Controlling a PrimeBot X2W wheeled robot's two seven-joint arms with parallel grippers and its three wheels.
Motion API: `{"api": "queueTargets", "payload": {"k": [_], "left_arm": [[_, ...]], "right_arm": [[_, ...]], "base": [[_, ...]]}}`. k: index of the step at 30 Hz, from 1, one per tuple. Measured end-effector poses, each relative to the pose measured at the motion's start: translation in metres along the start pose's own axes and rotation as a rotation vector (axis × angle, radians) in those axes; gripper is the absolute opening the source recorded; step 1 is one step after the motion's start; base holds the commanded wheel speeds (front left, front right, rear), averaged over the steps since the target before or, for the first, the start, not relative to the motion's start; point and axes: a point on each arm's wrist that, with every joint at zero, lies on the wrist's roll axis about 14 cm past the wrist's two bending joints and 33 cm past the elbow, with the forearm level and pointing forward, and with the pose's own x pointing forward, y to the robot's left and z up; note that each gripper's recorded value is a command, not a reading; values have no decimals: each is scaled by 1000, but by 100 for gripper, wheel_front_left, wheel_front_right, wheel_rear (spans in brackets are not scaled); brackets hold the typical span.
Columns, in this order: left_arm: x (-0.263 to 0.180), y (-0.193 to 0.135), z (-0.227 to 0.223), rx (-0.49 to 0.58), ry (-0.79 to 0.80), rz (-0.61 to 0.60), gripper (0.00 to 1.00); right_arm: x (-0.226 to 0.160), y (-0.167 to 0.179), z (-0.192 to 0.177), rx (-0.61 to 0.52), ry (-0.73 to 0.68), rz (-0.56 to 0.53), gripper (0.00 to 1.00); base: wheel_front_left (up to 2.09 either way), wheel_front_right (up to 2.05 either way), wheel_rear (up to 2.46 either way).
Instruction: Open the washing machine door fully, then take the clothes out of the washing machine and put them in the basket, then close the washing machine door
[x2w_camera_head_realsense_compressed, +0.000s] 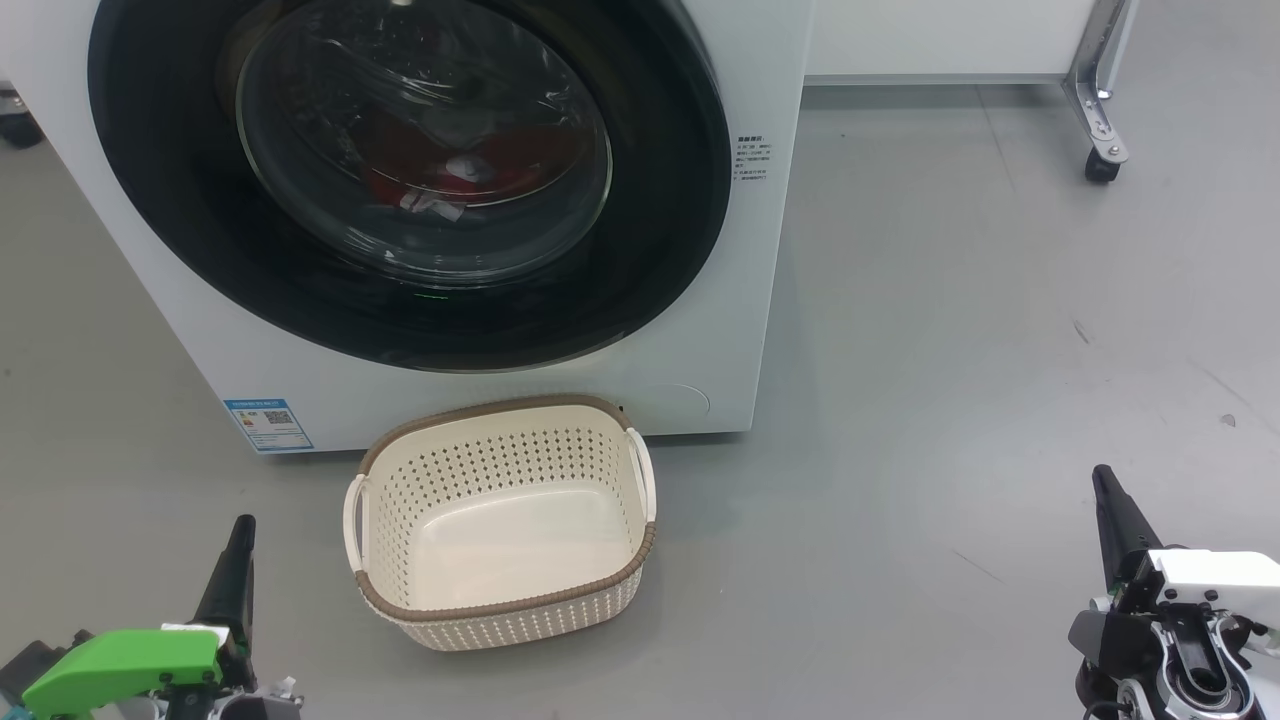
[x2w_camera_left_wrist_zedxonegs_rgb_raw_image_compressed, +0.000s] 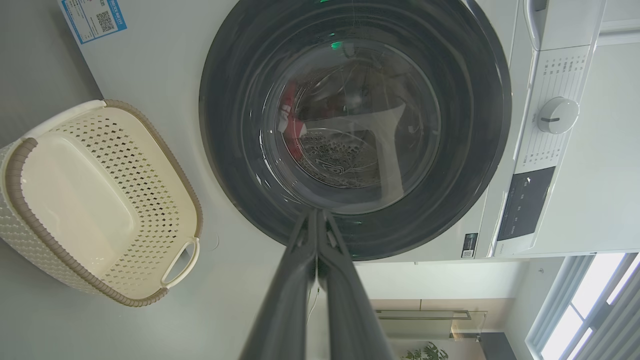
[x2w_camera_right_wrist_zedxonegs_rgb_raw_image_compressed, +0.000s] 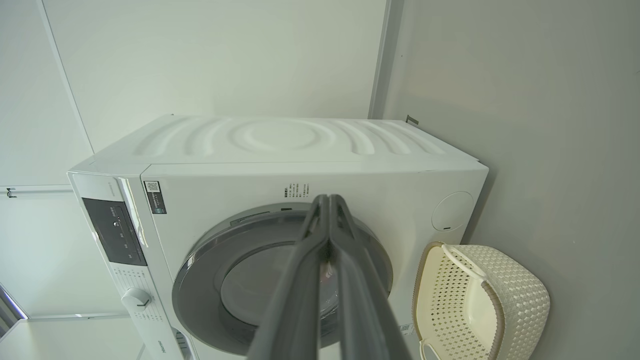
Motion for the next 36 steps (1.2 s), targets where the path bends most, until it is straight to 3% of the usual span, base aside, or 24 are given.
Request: {"api": "queueTargets", "payload": {"k": [8,9,10,11,12,15,36], "left_arm": [[0,0,0,0,0,0,0],[0,0,0,0,-1,0,100],[-1,4,-1,-3,0,11,100],[-3,10,-2,-9,1,29,0],[-6,17,-5,-17,2,50,100],[-12,29,-7,-28,2,85,100],[-8,16,-8,20,-16,45,100]], "right_arm": [[0,0,0,0,-1,0,0],[0,0,0,1,-1,0,100],[-1,-4,0,3,-2,-11,100],[-3,-10,-1,9,-3,-28,0],[-7,-17,-3,16,-3,-51,100],[-14,-32,-4,27,-6,-91,100],[-12,-26,-1,-66,-30,-77,100]], "base": [[0,0,0],[0,0,0],[0,0,0],[0,0,0],[0,0,0],[0,0,0],[0,0,0]]}}
